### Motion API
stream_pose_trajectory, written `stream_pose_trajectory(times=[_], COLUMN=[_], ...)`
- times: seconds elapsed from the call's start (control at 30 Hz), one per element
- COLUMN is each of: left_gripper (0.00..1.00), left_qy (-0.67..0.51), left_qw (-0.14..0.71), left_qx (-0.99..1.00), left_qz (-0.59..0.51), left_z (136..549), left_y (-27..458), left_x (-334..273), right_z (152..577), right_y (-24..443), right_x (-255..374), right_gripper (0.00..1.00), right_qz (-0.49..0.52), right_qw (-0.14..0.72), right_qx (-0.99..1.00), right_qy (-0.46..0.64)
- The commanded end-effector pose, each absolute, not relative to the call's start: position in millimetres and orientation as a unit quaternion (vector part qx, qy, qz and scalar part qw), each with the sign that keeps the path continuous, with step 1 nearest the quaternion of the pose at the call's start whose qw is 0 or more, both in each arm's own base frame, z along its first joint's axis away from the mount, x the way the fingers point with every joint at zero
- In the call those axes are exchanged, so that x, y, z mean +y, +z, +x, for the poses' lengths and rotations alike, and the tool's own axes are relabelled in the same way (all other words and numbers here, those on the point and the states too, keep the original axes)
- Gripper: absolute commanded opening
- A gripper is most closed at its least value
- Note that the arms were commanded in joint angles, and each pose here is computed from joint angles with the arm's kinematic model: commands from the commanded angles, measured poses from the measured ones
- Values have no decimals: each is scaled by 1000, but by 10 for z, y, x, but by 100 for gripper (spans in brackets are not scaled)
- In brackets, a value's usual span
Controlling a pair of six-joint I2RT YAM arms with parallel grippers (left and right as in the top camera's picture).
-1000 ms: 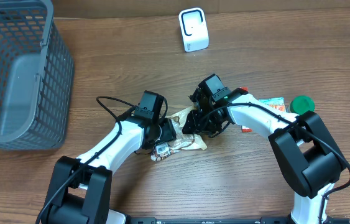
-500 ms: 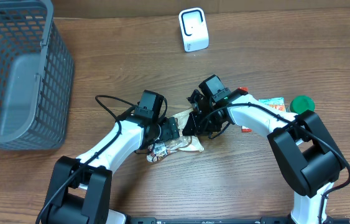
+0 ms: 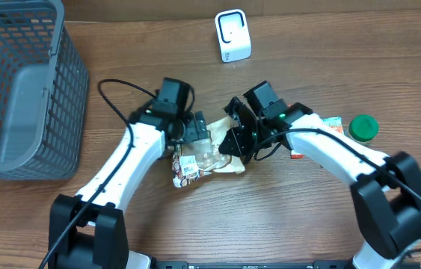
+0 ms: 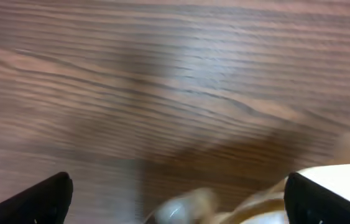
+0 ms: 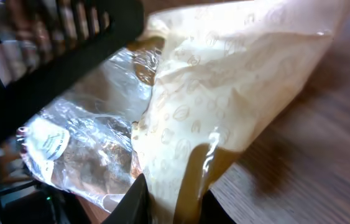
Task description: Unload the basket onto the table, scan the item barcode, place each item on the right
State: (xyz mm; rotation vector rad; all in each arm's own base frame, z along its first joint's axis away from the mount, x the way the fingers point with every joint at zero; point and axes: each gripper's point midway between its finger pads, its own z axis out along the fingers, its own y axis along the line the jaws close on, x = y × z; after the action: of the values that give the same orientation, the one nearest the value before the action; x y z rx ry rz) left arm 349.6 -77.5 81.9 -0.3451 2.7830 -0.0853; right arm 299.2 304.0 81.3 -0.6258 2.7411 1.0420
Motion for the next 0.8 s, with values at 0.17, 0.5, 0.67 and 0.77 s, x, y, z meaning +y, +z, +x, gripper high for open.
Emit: stream_pose_trajectory(times=[0.17, 0.5, 0.67, 0.77], left_gripper=[100, 100, 100, 100], left_qy=[-89, -80, -40, -4], left_qw=[187, 211, 231, 230], left_qx=[964, 949, 960, 960], left_qz=[-166, -218, -155, -160], left_z=[3758, 3842, 3889, 3866], left_y=[1296, 1362, 1376, 1366], left_x=[-403, 324, 482, 602], right_z=[3381, 3699, 3713, 3714], right_y=[992, 1098, 1128, 1129], right_x=[2698, 2327, 2298, 2298], right_gripper=[4, 4, 4, 4], right_qz=[-192, -158, -155, -155], right_qw=[167, 248, 253, 253], right_qx=[931, 945, 945, 945], right_qy=[262, 144, 141, 141])
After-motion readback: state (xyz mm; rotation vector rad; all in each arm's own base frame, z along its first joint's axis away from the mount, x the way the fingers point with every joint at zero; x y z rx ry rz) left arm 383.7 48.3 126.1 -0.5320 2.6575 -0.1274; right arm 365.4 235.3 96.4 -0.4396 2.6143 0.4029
